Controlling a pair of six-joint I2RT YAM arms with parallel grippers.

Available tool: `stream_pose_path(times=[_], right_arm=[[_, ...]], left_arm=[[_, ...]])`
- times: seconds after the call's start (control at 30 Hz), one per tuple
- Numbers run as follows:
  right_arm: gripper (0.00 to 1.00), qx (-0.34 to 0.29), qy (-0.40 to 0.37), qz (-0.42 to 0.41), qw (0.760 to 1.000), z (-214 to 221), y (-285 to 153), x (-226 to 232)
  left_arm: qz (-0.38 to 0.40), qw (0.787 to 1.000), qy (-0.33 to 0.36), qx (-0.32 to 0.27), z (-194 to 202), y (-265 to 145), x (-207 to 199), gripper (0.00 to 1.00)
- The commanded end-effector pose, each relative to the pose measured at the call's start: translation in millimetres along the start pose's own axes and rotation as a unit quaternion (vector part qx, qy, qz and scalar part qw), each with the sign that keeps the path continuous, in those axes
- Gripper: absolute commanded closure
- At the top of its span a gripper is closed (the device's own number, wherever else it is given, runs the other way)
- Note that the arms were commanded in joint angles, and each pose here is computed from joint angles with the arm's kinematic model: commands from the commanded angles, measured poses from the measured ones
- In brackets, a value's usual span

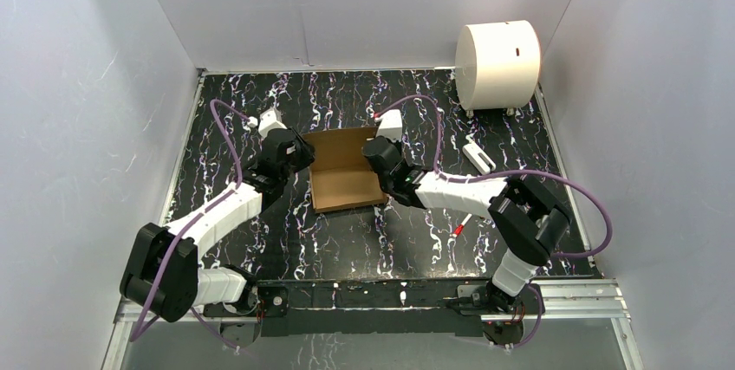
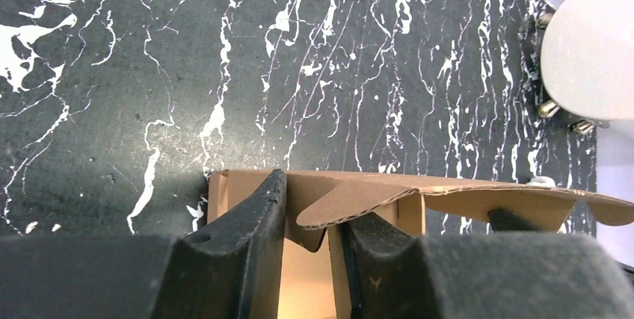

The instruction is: Fold the paper box

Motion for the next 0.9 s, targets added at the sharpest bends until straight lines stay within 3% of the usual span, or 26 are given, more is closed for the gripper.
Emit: stream_pose_path(times=[0.0, 0.33, 0.87], right_arm=[[1.0, 0.005, 0.016, -0.016, 1.0, 11, -9, 7], [1.0, 0.007, 0.027, -0.019, 0.999, 22, -19, 4], [1.0, 0.01, 0.015, -0.005, 1.0, 47, -30, -2]], left_arm=[[0.055, 0.995, -0.063, -0.046, -17, -8, -27, 0.76], [0.071, 0.99, -0.119, -0.034, 2, -14, -27, 0.7], [0.083, 0.987, -0.138, -0.012, 29, -25, -22, 0.6]])
Point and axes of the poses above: each gripper's point midway between its finger pads, its own y axis out along the fingers, its own x axis along the line the jaws close on, z = x × y, the point moved 5 cm from there along -y, back along the fingers, and after that the axes turned 7 degrees about y, right-handed, at the moved point
